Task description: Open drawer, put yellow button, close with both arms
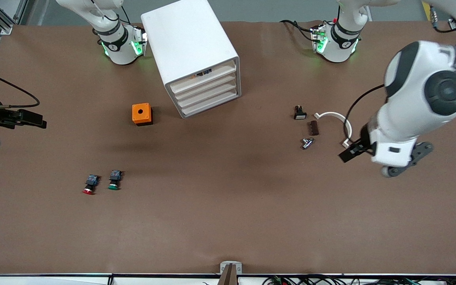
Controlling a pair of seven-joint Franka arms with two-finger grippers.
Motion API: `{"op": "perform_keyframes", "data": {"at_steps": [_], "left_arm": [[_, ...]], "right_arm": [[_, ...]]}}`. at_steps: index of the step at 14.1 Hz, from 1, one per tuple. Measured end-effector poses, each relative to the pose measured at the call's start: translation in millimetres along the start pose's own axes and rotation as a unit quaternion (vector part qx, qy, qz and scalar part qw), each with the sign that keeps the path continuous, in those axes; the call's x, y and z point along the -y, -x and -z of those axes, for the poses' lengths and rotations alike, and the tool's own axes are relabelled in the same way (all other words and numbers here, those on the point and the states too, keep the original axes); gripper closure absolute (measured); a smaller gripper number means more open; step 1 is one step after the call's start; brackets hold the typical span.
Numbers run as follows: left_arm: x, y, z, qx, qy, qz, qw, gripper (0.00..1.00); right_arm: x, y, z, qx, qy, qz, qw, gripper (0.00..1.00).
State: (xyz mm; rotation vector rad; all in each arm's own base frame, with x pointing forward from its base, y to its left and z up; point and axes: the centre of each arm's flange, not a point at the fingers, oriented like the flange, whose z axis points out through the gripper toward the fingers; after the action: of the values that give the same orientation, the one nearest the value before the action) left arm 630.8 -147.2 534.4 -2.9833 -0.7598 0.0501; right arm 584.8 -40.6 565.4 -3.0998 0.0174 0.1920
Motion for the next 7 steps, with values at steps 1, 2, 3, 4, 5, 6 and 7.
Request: {"op": "perform_keyframes", "data": {"at_steps": [1,2,3,4,5,6,7], "left_arm": [[18,-6,12,-0.004,0.001,-0.020,1.000,0.00],[34,-10,23,-0.007,0.000,-0.040,0.999,0.00],[46,-11,33,-0.007,-0.003,-0.063,0.998,0.00],[57,-9,41,-0.007,-0.007,-0.087,0.996,0.00],[69,-7,48,-0.007,-0.012,-0.109,0.994,0.00],[81,-5,54,-0.008,-0.016,-0.129,0.991,0.00],[95,-2,60,-0.008,-0.017,-0.147,0.989,0.00]], "right_arm": [[2,10,8,-0.009,0.000,0.002,1.000,0.00],[4,22,19,-0.018,-0.001,0.003,1.000,0.00],[7,35,31,-0.028,-0.001,0.005,1.000,0.00],[9,48,44,-0.039,0.000,0.007,0.999,0.00],[11,61,55,-0.047,0.000,0.009,0.999,0.00],[13,73,62,-0.054,0.000,0.010,0.999,0.00],[14,82,64,-0.056,-0.001,0.011,0.998,0.00]]}}
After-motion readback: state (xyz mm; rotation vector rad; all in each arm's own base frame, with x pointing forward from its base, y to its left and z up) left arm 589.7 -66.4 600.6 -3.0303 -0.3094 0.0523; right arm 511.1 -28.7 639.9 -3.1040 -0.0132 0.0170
